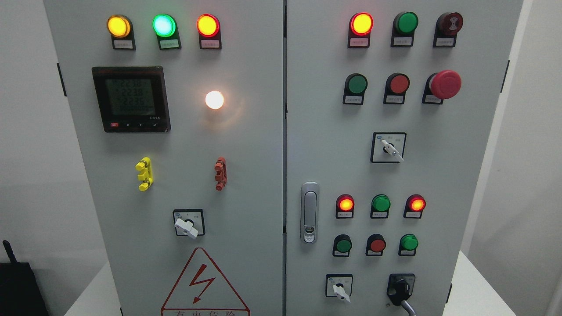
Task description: Trip black knob to open circuit
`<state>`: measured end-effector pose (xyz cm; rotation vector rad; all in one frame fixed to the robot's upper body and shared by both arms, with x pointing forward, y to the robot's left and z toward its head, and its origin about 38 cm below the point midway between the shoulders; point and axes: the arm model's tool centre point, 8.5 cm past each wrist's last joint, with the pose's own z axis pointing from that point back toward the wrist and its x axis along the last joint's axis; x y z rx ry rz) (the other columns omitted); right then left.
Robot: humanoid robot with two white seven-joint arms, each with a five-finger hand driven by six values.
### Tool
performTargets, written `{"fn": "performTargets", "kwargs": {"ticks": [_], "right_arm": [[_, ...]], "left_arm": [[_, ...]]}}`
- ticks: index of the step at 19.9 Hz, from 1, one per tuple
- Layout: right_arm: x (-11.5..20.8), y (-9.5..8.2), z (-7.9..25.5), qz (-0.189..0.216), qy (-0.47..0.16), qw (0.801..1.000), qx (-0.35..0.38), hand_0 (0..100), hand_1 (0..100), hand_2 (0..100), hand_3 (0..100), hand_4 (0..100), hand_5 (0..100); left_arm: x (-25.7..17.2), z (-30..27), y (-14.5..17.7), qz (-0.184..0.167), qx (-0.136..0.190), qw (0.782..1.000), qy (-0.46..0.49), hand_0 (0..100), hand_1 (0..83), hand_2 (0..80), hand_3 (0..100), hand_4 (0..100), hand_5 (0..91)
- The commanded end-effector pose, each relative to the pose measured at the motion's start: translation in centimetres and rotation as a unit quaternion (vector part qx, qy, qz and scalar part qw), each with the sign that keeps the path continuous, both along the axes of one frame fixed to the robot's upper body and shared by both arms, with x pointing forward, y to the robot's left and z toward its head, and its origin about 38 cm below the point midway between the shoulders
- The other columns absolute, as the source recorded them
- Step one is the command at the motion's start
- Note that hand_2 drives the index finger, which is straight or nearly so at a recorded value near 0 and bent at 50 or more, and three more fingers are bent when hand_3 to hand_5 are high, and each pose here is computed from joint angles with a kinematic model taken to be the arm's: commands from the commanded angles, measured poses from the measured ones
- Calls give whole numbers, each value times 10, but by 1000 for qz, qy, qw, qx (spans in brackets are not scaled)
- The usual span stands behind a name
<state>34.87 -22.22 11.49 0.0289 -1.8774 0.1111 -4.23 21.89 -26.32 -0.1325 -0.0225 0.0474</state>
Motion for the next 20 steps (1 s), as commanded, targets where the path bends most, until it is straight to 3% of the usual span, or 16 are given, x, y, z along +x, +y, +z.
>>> {"fn": "performTargets", "kwargs": {"ticks": [1,20], "right_arm": [[1,-2,4,-5,-9,1000,1,0,0,0,1000,1000,1000],[1,0,6,-2,-12,1000,1,0,0,0,1000,1000,1000]], "left_arm": [[0,0,0,-12,-1,1000,0,120,389,0,0,0,0],[0,0,0,-12,-1,1000,0,120,389,0,0,0,0]]}}
